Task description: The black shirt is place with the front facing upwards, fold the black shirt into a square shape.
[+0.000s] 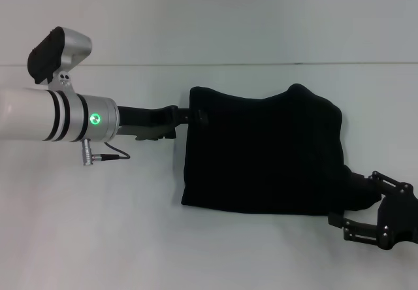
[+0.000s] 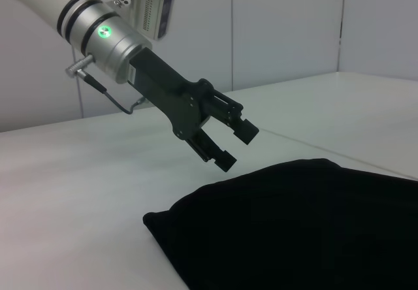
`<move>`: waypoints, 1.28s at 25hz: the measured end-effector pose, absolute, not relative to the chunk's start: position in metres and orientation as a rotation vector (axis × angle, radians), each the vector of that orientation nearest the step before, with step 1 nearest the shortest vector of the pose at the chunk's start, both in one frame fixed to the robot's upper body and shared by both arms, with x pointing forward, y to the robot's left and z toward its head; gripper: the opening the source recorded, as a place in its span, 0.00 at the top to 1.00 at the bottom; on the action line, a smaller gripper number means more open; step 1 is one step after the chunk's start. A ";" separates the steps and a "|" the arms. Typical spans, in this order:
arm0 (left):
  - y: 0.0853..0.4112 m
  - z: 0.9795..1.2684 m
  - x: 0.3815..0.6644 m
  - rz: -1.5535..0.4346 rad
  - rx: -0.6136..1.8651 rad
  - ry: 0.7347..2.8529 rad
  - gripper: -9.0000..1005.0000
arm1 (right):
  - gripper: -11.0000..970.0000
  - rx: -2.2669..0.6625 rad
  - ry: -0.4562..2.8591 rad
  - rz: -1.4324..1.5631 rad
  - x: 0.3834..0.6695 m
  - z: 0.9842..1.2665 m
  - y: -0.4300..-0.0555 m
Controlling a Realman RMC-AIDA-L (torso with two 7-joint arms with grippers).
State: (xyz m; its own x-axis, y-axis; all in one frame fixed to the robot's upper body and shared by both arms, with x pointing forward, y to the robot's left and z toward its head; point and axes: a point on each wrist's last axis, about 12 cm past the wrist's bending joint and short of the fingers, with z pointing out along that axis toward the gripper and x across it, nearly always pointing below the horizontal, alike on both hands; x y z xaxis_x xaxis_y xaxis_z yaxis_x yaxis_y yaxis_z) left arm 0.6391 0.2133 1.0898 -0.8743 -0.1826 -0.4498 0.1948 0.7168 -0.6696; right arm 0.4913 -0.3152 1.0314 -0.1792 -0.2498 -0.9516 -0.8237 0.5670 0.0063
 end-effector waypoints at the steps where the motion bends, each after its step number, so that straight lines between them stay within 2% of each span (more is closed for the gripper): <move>1: 0.213 1.089 0.639 -1.021 0.006 2.427 0.05 | 0.03 -0.898 1.718 0.664 0.491 1.031 -0.315; 20: 0.190 1.075 0.634 -0.971 0.009 2.439 0.06 | 0.03 -0.887 1.709 0.694 0.487 1.032 -0.315; 29: 0.178 1.068 0.633 -0.912 0.052 2.414 0.15 | 0.03 -0.886 1.709 0.694 0.486 1.032 -0.316; 32: 0.178 1.067 0.634 -0.896 0.044 2.408 0.29 | 0.03 -0.885 1.709 0.694 0.487 1.033 -0.316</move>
